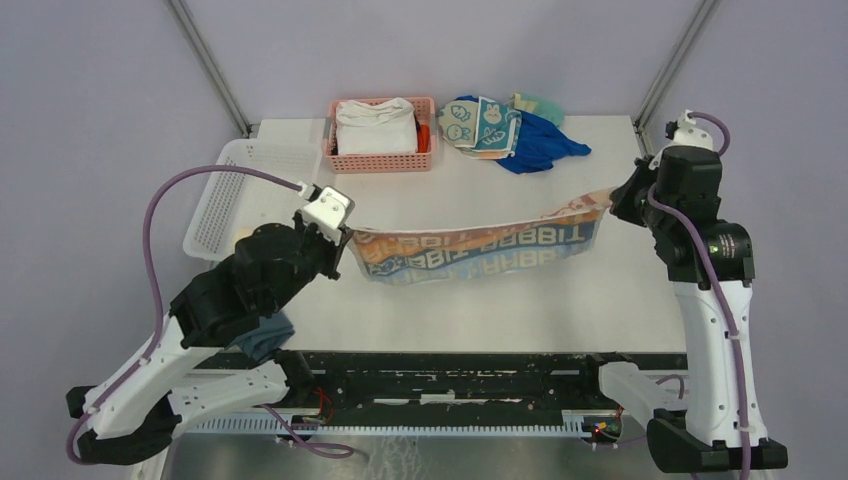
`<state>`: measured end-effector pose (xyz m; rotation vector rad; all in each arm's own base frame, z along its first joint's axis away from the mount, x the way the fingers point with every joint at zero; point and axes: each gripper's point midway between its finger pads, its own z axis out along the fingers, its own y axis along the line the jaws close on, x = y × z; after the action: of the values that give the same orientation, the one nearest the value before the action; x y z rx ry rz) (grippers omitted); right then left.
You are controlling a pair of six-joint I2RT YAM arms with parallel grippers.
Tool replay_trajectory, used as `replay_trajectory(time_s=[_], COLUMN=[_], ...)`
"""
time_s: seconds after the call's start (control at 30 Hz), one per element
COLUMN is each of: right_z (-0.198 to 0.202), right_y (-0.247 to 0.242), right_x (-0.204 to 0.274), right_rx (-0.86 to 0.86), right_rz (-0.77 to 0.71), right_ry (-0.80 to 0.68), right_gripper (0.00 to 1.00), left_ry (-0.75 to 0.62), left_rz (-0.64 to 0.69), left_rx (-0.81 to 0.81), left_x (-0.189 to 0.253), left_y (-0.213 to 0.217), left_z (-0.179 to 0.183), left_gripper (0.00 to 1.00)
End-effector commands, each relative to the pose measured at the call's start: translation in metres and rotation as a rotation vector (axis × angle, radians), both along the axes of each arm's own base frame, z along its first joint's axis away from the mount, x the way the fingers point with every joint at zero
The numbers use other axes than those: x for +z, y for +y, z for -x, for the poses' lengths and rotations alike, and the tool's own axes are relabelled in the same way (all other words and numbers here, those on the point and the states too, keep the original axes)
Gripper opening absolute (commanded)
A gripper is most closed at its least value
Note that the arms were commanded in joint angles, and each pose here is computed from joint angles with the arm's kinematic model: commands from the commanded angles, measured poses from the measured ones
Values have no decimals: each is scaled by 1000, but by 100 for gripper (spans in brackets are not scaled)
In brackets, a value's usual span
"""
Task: Roll the towels
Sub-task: Flatten out the towel at the center of the board, then fold the towel at the center of the board.
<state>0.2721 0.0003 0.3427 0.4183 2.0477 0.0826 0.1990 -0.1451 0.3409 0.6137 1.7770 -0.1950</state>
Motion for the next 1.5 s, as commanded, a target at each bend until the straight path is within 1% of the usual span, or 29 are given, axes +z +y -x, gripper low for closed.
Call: replay_trajectory(time_s=[0.0,0.1,0.2,0.3,0.37,0.43,0.47,0.57,0.67,0.73,0.87,1.03,1.13,1.27,1.33,1.47], right_z=[4,-18,-52,-96,-125,-154,-166,-199,-221,-226,-216,-182,-160,-135,-125,-104], right_y=[10,12,11,13,15,16,18,21,24,26,25,18,7,-8,-11,-19], right_x=[-32,-62,-92,-123,-143,-172,-179,-194,-199,-204,-212,-215,-219,-228,-233,-242], right_rx=[40,23,-6,-27,-35,-42,-40,-25,1,20,37,-5,-65,-145,-157,-187], right_rz=[-42,-59,-66,-75,-84,-90,-94,-112,-130,-141,-152,-159,-140,-136,-138,-110], right_ry=[110,175,226,271,301,342,340,322,298,304,348,376,399,420,433,464], right_gripper=[1,1,2,1,0,0,0,0,0,1,1,1,1,1,1,2], left_ry=[86,142,187,286,324,322,332,312,303,312,340,387,432,501,538,608], left_rz=[15,-32,-77,-30,-45,-101,-137,-187,-230,-261,-280,-260,-227,-157,-122,-82], left_rx=[-48,6,36,103,135,163,170,198,209,211,207,251,260,227,206,221], left_x=[-16,-51,-83,-113,-130,-140,-148,-153,-165,-171,-181,-191,-199,-209,-212,-220], left_y=[-15,-31,-44,-28,-21,-16,-15,-14,-13,-12,-9,4,7,0,-4,-3], left_z=[7,-12,-43,-94,-121,-144,-156,-185,-204,-210,-204,-179,-161,-138,-126,-107], left_gripper=[3,3,3,3,3,3,3,3,3,3,3,3,3,3,3,3])
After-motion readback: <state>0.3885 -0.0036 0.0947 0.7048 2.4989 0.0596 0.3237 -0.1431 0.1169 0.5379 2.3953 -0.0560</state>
